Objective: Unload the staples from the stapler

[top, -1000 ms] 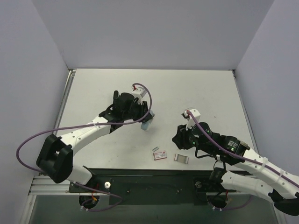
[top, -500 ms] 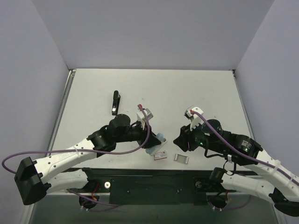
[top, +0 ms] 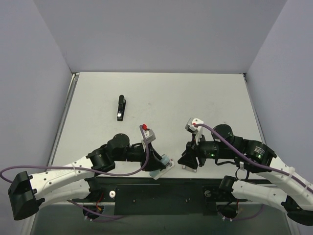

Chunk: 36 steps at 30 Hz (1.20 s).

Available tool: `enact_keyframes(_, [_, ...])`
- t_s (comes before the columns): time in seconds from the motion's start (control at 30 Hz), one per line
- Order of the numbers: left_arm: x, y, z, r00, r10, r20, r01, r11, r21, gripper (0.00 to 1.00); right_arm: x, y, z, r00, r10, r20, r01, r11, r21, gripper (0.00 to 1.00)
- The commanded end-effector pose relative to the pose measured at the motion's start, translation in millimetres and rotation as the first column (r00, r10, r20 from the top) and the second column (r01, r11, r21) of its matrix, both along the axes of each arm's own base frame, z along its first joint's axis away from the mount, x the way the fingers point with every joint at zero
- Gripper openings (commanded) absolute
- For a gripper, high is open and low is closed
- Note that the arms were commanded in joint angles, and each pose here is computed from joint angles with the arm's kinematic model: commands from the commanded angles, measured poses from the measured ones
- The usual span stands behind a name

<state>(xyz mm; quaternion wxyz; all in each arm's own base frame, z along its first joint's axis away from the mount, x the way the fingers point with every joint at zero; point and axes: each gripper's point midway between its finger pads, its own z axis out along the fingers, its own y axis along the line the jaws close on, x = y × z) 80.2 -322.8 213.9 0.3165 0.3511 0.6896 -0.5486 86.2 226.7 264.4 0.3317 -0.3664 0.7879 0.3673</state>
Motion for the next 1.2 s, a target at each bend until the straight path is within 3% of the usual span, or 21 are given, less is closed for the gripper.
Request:
enact_keyframes(0.0, [-17, -4, 31, 0.997, -0.079, 0.027, 0.082, 0.985, -0.151, 0.0, -12, 17, 9, 0.995, 0.104, 0.01, -0.104, 0.994, 0.027, 0.36])
enact_keyframes(0.73, [-46, -2, 50, 0.987, -0.156, 0.031, 0.159, 0.959, -0.233, 0.0, -25, 39, -25, 0.987, 0.158, 0.0, -0.158, 0.987, -0.006, 0.42])
enact_keyframes(1.17, [-47, -6, 51, 0.989, -0.14, 0.051, 0.148, 0.966, -0.213, 0.0, -40, 47, -34, 0.972, 0.228, -0.052, -0.227, 0.974, 0.02, 0.37])
